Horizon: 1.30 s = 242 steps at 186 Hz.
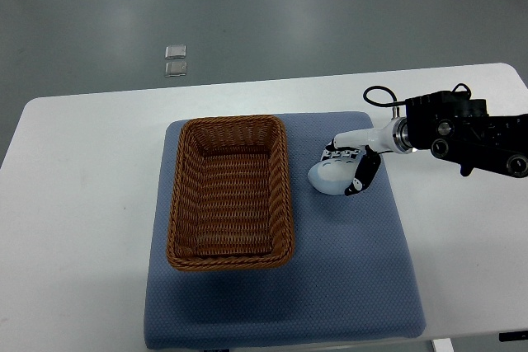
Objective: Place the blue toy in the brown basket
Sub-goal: 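Lift the plush toy with the right hand and carry it over the basket, then open the right hand to drop the toy into the basket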
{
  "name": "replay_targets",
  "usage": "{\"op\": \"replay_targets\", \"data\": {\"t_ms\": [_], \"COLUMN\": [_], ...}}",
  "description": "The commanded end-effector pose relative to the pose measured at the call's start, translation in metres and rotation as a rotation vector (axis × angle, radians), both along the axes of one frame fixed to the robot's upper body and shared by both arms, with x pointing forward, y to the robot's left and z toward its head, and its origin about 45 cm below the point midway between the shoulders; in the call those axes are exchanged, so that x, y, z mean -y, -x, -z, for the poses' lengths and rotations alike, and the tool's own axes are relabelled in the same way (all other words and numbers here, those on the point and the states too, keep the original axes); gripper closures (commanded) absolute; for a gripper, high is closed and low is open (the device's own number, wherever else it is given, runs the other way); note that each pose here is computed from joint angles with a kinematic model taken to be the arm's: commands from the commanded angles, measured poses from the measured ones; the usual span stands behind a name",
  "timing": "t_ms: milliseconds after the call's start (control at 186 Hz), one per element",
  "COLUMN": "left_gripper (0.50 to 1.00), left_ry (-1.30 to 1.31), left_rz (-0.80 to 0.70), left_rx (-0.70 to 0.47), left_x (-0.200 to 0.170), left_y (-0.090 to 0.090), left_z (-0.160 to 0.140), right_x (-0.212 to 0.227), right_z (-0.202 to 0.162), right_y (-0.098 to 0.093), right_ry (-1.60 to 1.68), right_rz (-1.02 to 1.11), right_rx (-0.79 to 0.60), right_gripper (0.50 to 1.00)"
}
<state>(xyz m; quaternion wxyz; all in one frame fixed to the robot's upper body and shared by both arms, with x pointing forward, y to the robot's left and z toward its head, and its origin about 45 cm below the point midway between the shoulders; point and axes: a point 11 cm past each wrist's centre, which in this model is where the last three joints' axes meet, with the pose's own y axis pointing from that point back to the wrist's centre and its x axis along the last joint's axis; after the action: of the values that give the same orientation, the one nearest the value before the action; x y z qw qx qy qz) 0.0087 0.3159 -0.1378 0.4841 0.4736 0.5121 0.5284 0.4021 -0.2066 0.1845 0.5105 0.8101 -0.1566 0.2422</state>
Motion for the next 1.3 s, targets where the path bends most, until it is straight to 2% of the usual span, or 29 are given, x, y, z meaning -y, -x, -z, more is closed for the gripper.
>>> {"op": "replay_targets", "data": {"t_ms": [0,134,252,349,451,542,601,869,1293], "left_gripper": [0.5,0.5,0.5,0.5,0.5,0.5,0.5,0.5,0.5], "left_ry": [-0.001,-0.001,-0.002,0.0,-0.002,-0.002,-0.002,-0.002,-0.002], "left_rz": [0.0,0.0,0.001,0.001,0.001,0.001,0.001,0.001,0.001], "left_rx": [-0.001,-0.001,-0.001,-0.001,-0.001,0.001,-0.001,0.001,-0.001], "left_x": [0.0,0.0,0.0,0.0,0.0,0.0,0.0,0.0,0.0], "left_y": [0.0,0.0,0.0,0.0,0.0,0.0,0.0,0.0,0.0], "left_z": [0.0,0.0,0.0,0.0,0.0,0.0,0.0,0.0,0.0], "right_x": [0.001,0.008,0.011,0.003,-0.014,-0.029,-0.056,-0.136,-0.184], "right_z": [0.0,-0.012,-0.051,-0.074,-0.097,-0.104,-0.108,-0.081,-0.031], "right_y": [-0.002,-0.009,-0.026,-0.03,-0.034,-0.031,-0.027,-0.004,0.015], "right_ry": [0.01,0.006,0.0,-0.015,-0.062,-0.112,-0.196,-0.328,-0.353], "right_rz": [-0.008,0.008,0.006,-0.014,-0.031,-0.046,-0.088,-0.183,-0.19], "right_rx": [0.024,0.043,0.109,0.131,0.147,0.134,0.12,0.099,0.047], "right_gripper": [1.0,1.0,1.0,1.0,1.0,1.0,1.0,1.0,1.0]}}
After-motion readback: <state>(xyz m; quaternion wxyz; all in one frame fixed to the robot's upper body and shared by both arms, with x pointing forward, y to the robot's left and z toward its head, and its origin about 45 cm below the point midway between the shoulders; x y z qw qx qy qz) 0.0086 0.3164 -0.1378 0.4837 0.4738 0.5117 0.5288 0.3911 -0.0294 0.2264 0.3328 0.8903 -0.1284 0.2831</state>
